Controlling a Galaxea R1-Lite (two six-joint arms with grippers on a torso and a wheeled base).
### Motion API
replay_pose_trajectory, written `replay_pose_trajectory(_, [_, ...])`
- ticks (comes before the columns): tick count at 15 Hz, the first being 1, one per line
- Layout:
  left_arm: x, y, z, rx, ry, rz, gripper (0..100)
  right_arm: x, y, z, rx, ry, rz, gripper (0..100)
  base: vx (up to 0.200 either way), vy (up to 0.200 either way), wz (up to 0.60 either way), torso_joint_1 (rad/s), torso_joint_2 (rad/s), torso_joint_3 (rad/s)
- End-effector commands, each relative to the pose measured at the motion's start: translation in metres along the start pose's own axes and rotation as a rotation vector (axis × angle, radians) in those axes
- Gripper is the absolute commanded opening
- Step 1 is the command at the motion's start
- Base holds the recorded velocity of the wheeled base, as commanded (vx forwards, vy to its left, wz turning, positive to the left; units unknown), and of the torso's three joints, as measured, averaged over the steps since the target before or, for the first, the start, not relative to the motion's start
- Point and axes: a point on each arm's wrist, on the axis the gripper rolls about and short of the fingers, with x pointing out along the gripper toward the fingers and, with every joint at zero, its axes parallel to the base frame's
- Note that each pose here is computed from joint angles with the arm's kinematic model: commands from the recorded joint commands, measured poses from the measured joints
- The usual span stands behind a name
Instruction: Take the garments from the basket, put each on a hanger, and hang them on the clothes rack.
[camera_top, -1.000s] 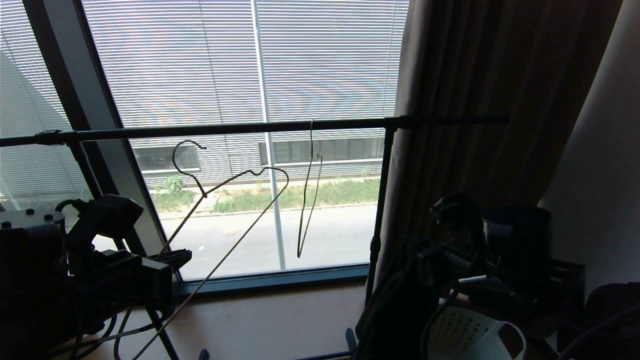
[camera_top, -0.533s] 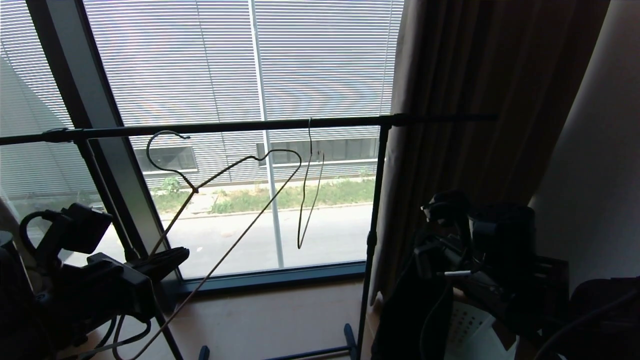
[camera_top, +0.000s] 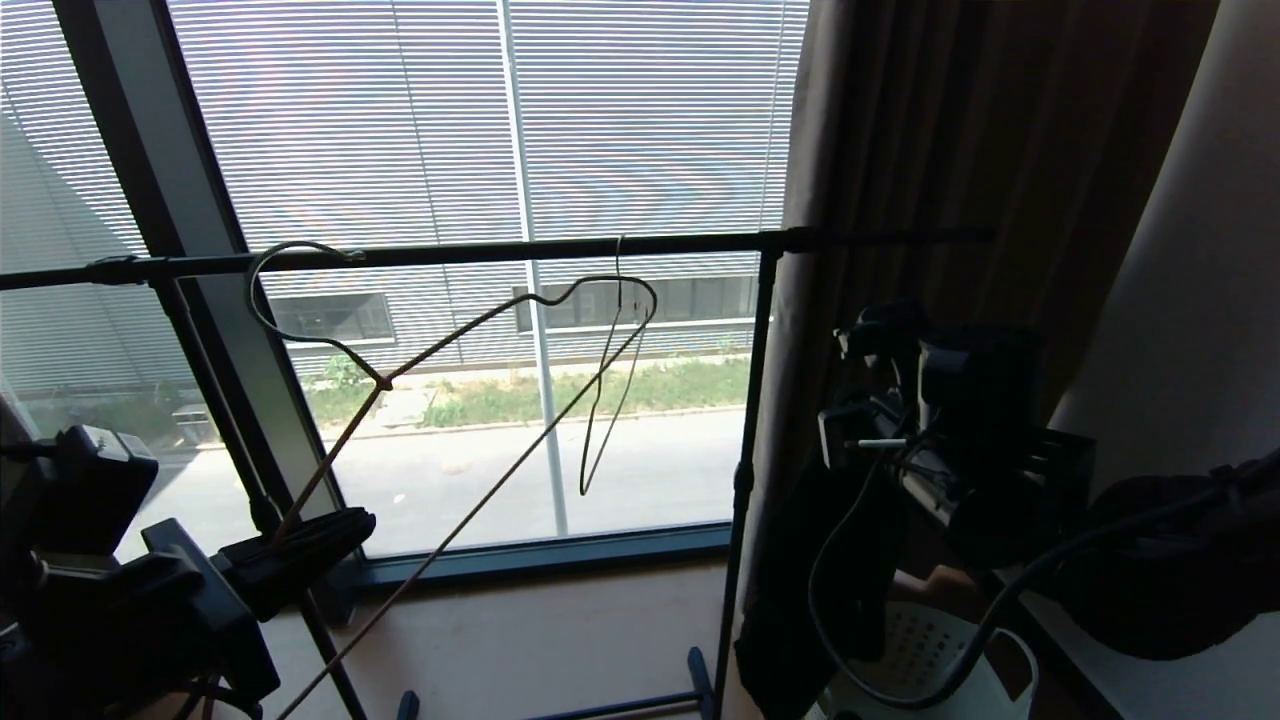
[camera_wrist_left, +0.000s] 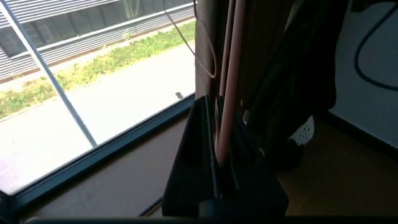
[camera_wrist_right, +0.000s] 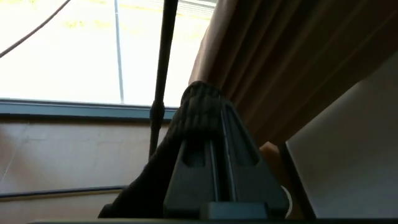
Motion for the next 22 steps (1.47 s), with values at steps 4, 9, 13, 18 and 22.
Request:
replay_pose_trajectory(4, [0.025, -0.017, -0.031, -0.033, 0.192, -0.165, 0, 0.024, 0.014, 0.029, 0.006, -0.078, -0.048, 0, 0.0, 0.0, 0.0, 0.0, 0.0, 0.0])
replay_pose_trajectory(9, [0.039, -0.025, -0.042, -0.039, 0.263, -0.224, 0, 0.025, 0.029, 0.042, 0.03, -0.123, -0.02, 0, 0.0, 0.0, 0.0, 0.0, 0.0, 0.0])
replay_pose_trajectory(13, [0.052, -0.028, -0.045, -0.03, 0.269, -0.246, 0, 0.012, 0.044, 0.041, 0.02, -0.128, 0.007, 0, 0.0, 0.0, 0.0, 0.0, 0.0, 0.0])
replay_pose_trajectory(18, [0.074, -0.023, -0.038, -0.022, 0.253, -0.179, 0, -0.008, 0.064, 0.041, 0.016, -0.139, 0.002, 0, 0.0, 0.0, 0.0, 0.0, 0.0, 0.0])
replay_pose_trajectory(22, [0.084, -0.02, -0.036, -0.02, 0.251, -0.147, 0, -0.029, 0.081, 0.037, -0.005, -0.143, 0.052, 0, 0.0, 0.0, 0.0, 0.0, 0.0, 0.0])
